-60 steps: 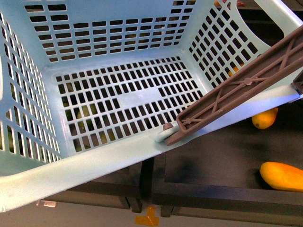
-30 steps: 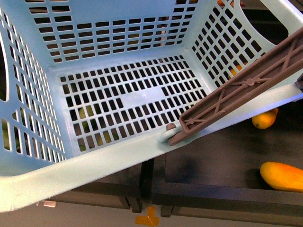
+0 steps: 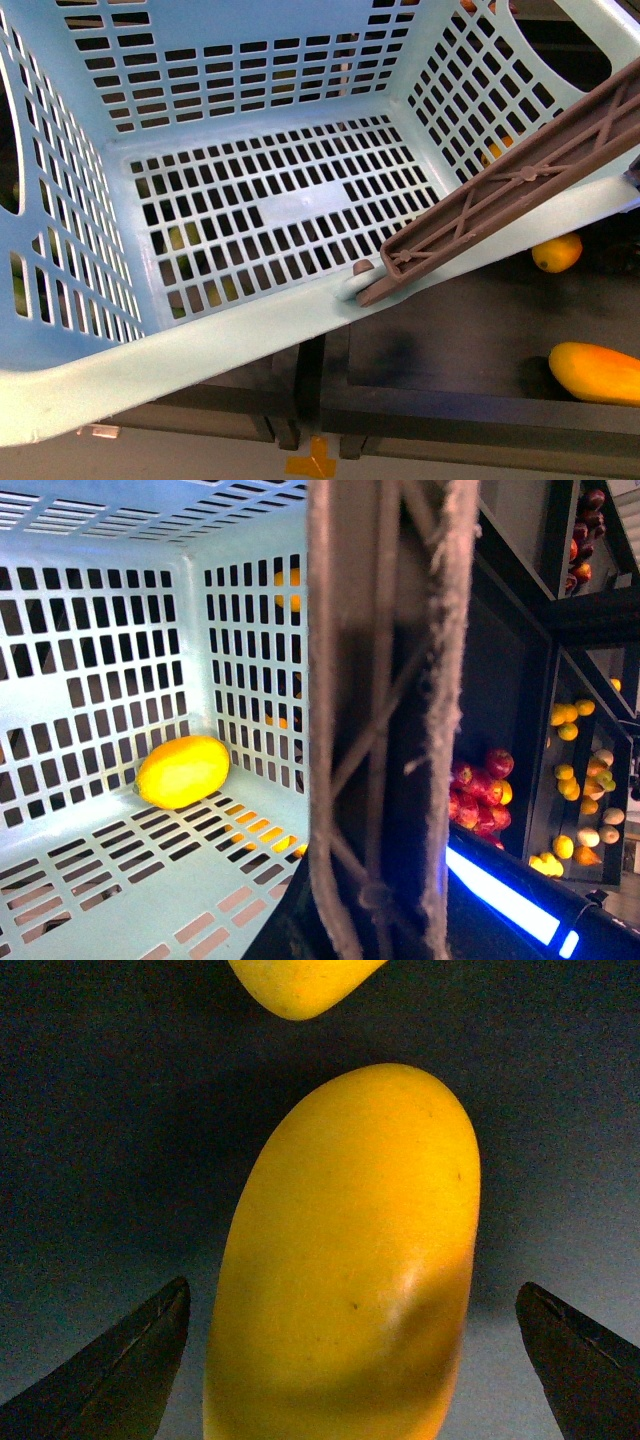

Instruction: Pick lemon and mango into basket

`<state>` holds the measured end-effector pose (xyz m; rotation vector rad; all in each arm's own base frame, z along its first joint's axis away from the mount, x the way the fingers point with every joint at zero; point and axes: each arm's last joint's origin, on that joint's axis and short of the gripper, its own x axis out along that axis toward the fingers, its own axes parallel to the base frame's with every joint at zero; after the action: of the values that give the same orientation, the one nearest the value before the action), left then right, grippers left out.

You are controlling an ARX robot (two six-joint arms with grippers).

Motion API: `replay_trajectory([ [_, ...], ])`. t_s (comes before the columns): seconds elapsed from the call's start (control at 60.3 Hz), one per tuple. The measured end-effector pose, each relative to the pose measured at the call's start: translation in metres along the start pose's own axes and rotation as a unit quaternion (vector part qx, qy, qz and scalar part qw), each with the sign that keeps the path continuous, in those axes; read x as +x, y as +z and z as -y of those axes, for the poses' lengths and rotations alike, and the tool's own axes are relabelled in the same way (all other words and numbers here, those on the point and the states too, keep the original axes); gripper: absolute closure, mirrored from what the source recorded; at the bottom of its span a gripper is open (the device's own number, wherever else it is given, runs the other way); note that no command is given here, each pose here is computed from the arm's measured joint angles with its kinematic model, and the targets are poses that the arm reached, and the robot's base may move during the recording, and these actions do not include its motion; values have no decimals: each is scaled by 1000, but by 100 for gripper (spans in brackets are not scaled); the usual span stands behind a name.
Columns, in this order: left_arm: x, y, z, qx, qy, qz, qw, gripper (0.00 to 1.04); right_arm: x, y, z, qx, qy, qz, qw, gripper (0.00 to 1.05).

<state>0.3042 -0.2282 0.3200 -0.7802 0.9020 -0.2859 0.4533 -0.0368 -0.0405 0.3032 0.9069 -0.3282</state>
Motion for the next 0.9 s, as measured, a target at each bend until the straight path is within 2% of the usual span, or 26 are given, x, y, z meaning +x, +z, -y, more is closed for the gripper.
replay_trajectory([
  [0.149, 0, 0, 0, 0, 0, 0, 1000, 99, 6, -1, -1, 1, -4, -9, 1000, 10],
  [0.299, 0, 0, 0, 0, 0, 0, 1000, 99, 8, -6, -2, -1, -12, -23, 1000, 34],
  [0.415, 0, 0, 0, 0, 0, 0, 1000, 99, 8, -5, -1, 6, -15, -22, 1000, 44],
  [0.647, 0, 0, 0, 0, 0, 0, 1000, 99, -4, -4, 12, 33, -12, -18, 999, 46],
  [0.896, 0, 0, 0, 0, 0, 0, 1000, 99, -63, 22, 36, 64, 31, 41, 997, 46],
])
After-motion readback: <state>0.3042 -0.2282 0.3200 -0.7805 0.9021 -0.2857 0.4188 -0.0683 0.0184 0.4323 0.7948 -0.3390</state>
